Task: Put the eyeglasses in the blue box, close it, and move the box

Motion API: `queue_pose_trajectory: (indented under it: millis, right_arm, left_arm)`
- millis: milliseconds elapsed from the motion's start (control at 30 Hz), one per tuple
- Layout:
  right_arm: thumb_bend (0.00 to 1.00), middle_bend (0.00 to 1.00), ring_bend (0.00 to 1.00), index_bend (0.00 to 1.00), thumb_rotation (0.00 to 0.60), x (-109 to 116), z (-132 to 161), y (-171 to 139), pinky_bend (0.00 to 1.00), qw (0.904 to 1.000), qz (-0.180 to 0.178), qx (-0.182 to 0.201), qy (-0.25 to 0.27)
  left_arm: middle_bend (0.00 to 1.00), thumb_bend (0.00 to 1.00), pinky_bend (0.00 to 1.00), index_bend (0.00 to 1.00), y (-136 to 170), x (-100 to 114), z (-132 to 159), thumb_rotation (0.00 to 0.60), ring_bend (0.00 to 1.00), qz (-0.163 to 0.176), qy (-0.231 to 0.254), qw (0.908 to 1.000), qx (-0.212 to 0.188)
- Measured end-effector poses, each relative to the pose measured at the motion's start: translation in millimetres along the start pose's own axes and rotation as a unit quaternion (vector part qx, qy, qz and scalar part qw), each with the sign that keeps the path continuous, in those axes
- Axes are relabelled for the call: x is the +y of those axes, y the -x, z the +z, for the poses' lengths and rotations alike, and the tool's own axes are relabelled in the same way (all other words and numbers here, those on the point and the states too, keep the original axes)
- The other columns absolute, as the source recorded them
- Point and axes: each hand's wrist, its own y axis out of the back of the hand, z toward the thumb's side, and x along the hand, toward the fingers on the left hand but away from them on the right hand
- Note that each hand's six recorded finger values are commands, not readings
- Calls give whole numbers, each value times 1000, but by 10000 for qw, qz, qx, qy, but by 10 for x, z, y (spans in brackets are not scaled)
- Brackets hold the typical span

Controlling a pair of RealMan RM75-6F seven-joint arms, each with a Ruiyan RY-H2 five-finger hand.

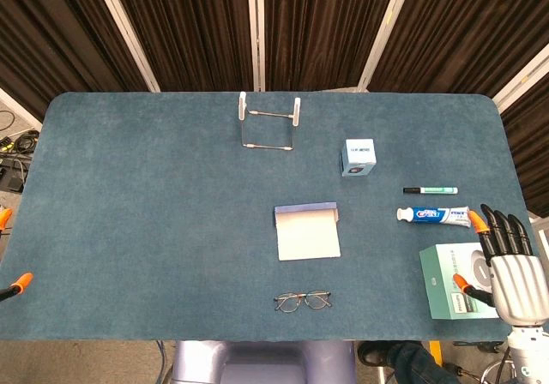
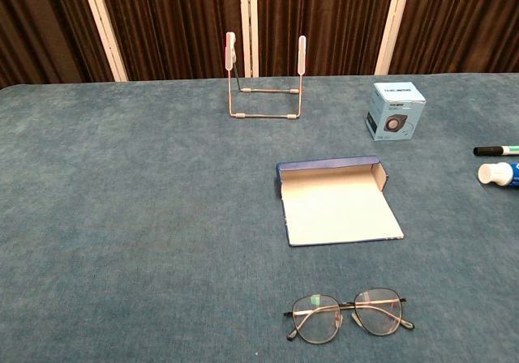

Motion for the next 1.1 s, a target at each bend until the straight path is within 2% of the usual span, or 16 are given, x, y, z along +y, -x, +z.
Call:
queue_pose_trajectory:
  millis: [267, 333, 400, 500, 600, 667, 733, 833, 1100]
  right_arm:
    - [0, 0, 0, 0, 600, -149, 128, 71, 0, 9991, 344, 241, 111]
    - [0, 0, 0, 3, 600, -228, 218, 128, 0, 9973, 572, 423, 156]
    - [0, 0, 0, 49, 600, -319, 322, 191, 0, 9942, 852, 626, 204]
    - [0, 0, 0, 181, 600, -513, 561, 326, 0, 9835, 1445, 1048, 299]
    - [17, 0, 0, 314, 600, -705, 866, 456, 0, 9660, 2057, 1514, 407]
    - [44, 0, 0, 344, 600, -806, 1118, 549, 0, 9519, 2391, 1849, 498]
    - [79, 0, 0, 370, 600, -878, 1360, 635, 0, 9402, 2606, 2100, 624]
    - [131, 0, 0, 407, 600, -966, 1590, 701, 0, 9300, 2791, 2262, 774]
    - [176, 0, 0, 433, 600, -1234, 1825, 730, 0, 9160, 3181, 2351, 664]
  left_arm:
    - [0, 0, 0, 0, -35, -28, -25, 600, 0, -69, 17, 10000, 51]
    - [0, 0, 0, 0, -51, -51, -32, 600, 0, -113, -3, 9999, 67]
    - [0, 0, 0, 0, -74, -92, -56, 600, 0, -194, -25, 9997, 123]
    - [0, 0, 0, 0, -135, -154, -100, 600, 0, -318, -43, 9992, 237]
    - [0, 0, 0, 0, -182, -174, -99, 600, 0, -337, -75, 9991, 257]
    - [0, 0, 0, 0, -193, -200, -94, 600, 0, -381, -87, 9989, 255]
    - [0, 0, 0, 0, -203, -226, -96, 600, 0, -429, -105, 9987, 267]
    - [0, 0, 0, 0, -220, -252, -99, 600, 0, -474, -121, 9984, 279]
    - [0, 0, 0, 0, -237, -271, -106, 600, 0, -501, -140, 9982, 288]
